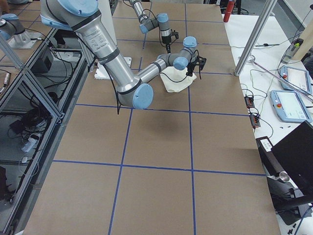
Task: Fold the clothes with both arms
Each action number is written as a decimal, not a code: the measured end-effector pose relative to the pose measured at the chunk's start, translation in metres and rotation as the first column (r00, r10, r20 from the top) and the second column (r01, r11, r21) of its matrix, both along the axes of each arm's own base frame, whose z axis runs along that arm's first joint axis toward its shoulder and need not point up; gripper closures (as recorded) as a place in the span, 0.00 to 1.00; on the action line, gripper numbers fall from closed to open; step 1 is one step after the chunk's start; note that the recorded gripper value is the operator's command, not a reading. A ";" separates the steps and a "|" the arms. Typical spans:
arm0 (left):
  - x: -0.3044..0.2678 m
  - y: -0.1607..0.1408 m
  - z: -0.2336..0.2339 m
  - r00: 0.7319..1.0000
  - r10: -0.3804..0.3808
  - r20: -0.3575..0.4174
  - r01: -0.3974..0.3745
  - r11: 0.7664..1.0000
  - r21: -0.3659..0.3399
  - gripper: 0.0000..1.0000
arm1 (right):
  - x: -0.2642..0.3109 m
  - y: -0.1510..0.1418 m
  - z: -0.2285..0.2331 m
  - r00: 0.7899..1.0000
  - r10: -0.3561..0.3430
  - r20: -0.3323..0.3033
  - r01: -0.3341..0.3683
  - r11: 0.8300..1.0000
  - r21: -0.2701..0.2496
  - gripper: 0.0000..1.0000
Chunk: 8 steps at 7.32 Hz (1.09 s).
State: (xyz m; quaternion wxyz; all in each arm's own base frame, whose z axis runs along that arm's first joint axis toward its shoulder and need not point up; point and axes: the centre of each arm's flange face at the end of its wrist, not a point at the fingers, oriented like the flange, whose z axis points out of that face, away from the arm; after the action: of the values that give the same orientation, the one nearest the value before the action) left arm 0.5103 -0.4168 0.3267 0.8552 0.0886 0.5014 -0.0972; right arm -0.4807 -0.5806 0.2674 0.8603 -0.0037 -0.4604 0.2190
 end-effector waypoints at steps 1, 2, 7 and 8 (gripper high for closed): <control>-0.012 0.002 -0.011 1.000 -0.002 -0.021 0.003 1.000 0.014 1.00 | 0.006 0.000 0.003 1.000 0.004 0.001 -0.004 1.000 0.000 1.00; -0.021 0.001 -0.032 0.998 -0.009 -0.056 0.011 0.999 0.033 1.00 | 0.019 0.001 0.010 1.000 0.013 0.001 -0.013 1.000 -0.001 1.00; 0.048 0.038 -0.075 0.991 0.024 -0.129 -0.032 0.998 -0.058 1.00 | 0.038 0.004 0.025 1.000 0.025 -0.005 -0.025 1.000 -0.003 1.00; 0.056 0.049 -0.072 0.992 0.040 -0.123 -0.048 0.997 -0.064 1.00 | 0.038 0.005 0.026 1.000 0.025 -0.006 -0.025 1.000 -0.003 1.00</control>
State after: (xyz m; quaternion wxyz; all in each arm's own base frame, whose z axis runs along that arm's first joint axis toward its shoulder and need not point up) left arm 0.5660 -0.3681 0.2548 0.8273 0.0426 0.5510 -0.1004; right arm -0.4427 -0.5759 0.2936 0.8587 0.0012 -0.4576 0.2307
